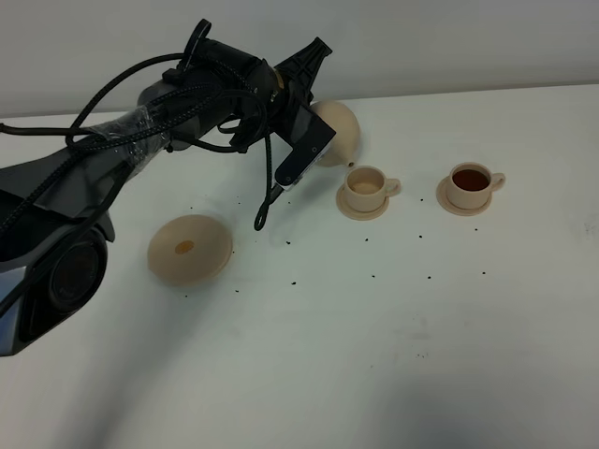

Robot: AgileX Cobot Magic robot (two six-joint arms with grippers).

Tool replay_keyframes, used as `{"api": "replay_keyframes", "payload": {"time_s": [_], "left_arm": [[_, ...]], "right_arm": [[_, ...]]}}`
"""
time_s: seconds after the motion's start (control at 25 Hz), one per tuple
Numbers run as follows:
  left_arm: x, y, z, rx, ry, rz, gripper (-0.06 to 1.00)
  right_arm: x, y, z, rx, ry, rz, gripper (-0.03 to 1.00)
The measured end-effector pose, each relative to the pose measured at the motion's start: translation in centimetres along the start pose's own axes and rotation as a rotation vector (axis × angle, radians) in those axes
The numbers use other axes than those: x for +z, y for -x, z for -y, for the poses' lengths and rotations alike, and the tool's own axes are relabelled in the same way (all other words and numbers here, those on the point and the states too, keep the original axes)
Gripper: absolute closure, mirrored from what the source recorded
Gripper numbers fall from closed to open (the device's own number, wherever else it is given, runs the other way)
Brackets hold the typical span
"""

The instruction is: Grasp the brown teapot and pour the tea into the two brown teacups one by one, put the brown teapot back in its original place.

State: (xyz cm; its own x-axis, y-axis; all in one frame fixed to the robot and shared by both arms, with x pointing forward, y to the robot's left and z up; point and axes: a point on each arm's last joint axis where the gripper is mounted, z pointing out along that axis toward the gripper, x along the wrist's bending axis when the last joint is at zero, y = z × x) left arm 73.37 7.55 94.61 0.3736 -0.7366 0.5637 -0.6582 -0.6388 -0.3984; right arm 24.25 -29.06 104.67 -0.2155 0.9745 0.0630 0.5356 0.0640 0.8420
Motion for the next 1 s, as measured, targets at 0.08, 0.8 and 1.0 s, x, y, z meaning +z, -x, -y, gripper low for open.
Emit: {"api": "replay_keyframes", "payload": {"time_s": [0.08, 0.8, 1.0], "left_arm": [[0.0, -0.1, 0.0, 0.011, -0.003, -0.008, 0.82], [-0.1, -1.0, -1.0, 0.081, 0.000, -0.040, 0.82], [-0.1, -1.0, -1.0, 0.127, -0.004, -0.048, 0.82]], "right_arm": [[0.0, 0.0, 0.0, 0.000, 0.000, 0.000, 0.73], [0.0, 0.0, 0.0, 0.000, 0.000, 0.000, 0.73], [0.0, 0.0, 0.0, 0.000, 0.000, 0.000, 0.73]]}}
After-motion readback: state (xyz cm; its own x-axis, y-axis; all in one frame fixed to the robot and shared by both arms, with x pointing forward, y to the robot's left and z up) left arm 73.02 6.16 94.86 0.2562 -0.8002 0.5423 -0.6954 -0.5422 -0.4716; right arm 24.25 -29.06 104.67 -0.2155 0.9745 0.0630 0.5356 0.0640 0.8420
